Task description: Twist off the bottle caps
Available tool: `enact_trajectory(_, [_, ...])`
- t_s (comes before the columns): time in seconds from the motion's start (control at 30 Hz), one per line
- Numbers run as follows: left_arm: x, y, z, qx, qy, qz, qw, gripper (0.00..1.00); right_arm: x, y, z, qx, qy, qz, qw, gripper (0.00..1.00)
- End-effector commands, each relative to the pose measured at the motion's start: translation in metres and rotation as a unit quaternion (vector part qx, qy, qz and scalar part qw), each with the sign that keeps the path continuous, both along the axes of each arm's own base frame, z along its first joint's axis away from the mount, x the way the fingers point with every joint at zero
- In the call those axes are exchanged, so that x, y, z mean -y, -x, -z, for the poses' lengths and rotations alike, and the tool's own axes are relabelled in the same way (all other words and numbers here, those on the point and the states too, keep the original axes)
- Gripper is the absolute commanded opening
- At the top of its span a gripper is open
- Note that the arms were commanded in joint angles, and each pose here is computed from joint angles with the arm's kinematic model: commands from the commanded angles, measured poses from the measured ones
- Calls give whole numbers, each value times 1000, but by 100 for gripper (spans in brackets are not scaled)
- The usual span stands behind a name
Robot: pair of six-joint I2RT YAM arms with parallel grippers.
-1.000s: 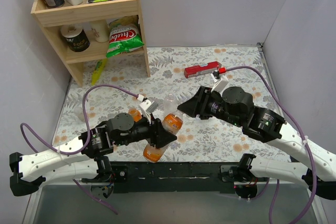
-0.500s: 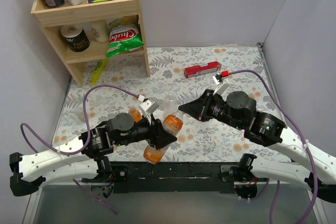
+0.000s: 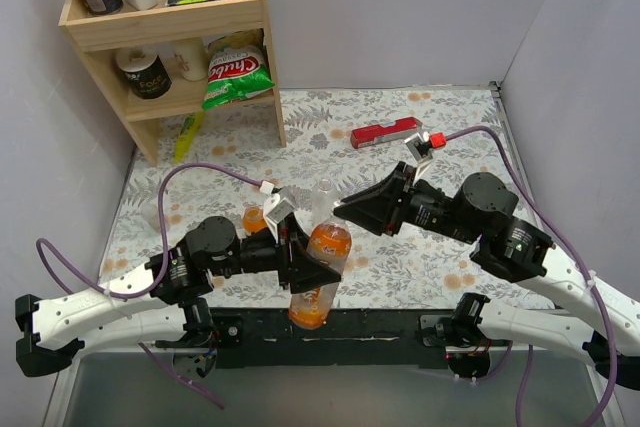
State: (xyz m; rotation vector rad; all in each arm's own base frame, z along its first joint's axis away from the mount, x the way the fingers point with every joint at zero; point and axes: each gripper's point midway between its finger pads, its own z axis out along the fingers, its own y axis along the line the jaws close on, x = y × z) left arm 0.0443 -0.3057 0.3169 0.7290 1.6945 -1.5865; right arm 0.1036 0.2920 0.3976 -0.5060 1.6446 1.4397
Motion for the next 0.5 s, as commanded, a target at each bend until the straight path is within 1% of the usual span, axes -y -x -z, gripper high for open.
enact_trajectory(0.0, [-6, 25, -50, 17, 79, 64, 995, 27, -2, 32, -39, 135, -35, -95, 986, 1])
enact_trajectory(0.13, [-5, 30, -51, 14, 80, 80, 994, 25, -1, 48, -50, 178, -56, -139, 973, 1])
enact_trajectory(0.27, [-5, 33, -50, 13, 78, 89, 993, 21, -1, 57, -54, 191, -60, -165, 966, 1])
enact_trajectory(0.33, [-4, 29, -45, 11, 69, 79, 994, 20, -2, 52, -49, 180, -48, -151, 971, 1])
enact_trajectory(0.37, [-3, 22, -42, 15, 62, 59, 996, 20, -1, 48, -50, 175, -47, -138, 974, 1])
enact_trajectory(0.4, [-3, 16, -29, 8, 32, 42, 999, 19, 0, 39, -49, 164, -39, -111, 979, 1])
enact_trajectory(0.47, [-4, 5, -14, 17, 0, 11, 1000, 19, 6, 28, -47, 144, -30, -74, 986, 21])
